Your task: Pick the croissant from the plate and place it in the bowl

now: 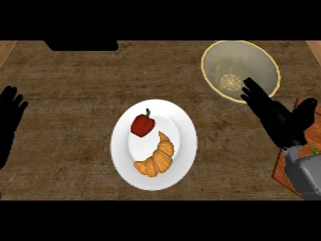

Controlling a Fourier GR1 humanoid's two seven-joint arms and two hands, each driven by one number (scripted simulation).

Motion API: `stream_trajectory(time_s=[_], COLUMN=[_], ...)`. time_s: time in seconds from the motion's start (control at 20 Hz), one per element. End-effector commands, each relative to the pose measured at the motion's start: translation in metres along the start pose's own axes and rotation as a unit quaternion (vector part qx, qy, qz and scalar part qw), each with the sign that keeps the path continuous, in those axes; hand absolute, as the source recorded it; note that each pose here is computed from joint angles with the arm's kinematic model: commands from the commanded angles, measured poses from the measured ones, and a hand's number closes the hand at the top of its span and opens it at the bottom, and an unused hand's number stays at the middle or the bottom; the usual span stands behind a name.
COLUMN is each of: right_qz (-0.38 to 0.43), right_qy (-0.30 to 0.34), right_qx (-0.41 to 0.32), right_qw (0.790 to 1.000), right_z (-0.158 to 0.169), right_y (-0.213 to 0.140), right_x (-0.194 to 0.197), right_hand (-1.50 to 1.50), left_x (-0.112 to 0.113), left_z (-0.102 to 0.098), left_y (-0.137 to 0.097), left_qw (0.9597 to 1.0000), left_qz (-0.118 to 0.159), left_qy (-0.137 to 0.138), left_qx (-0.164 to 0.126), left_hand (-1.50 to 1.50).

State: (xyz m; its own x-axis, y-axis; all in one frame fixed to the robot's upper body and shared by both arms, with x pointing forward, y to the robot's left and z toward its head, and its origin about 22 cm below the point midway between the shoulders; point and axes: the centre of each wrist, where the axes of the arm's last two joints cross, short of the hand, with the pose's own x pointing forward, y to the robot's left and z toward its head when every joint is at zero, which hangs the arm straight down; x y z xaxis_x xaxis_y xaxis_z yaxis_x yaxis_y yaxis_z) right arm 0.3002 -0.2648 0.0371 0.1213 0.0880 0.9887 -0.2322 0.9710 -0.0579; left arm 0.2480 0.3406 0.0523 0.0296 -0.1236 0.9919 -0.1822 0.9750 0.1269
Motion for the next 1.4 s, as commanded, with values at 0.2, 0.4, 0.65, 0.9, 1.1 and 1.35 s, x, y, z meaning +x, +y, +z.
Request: stream_trajectory(time_s=[0.2, 0.4, 0.65, 0.9, 1.1, 1.35], right_qz=[-0.128, -0.024, 0.017, 0.145, 0.219, 0.313], right_qy=[-0.151, -0.096, -0.215, -0.162, -0.118, -0.038], right_qx=[0.022, -0.259, -0.105, -0.062, -0.03, 0.017], right_qw=[0.98, 0.961, 0.971, 0.974, 0.968, 0.949], right_z=[0.001, 0.032, 0.075, 0.083, 0.072, 0.051], right_y=[0.056, 0.012, 0.059, 0.032, 0.043, 0.065], right_x=[-0.017, -0.066, -0.094, -0.043, -0.005, 0.032], right_hand=[1.5, -1.5, -1.5, -1.5, -1.5, -1.5], left_x=[0.039, 0.027, 0.034, 0.035, 0.032, 0.04], left_z=[-0.02, -0.013, -0.021, -0.028, -0.024, -0.028], left_y=[-0.031, -0.035, -0.071, -0.063, -0.073, -0.072], left_qw=[0.9916, 0.9935, 0.9925, 0.9914, 0.9919, 0.9918], left_qz=[-0.094, -0.094, -0.103, -0.111, -0.112, -0.105], left_qy=[-0.088, -0.064, -0.066, -0.068, -0.059, -0.071], left_qx=[0.019, 0.005, -0.009, -0.01, -0.01, -0.012], left_hand=[0.0, 0.0, 0.0, 0.0, 0.0, 0.0])
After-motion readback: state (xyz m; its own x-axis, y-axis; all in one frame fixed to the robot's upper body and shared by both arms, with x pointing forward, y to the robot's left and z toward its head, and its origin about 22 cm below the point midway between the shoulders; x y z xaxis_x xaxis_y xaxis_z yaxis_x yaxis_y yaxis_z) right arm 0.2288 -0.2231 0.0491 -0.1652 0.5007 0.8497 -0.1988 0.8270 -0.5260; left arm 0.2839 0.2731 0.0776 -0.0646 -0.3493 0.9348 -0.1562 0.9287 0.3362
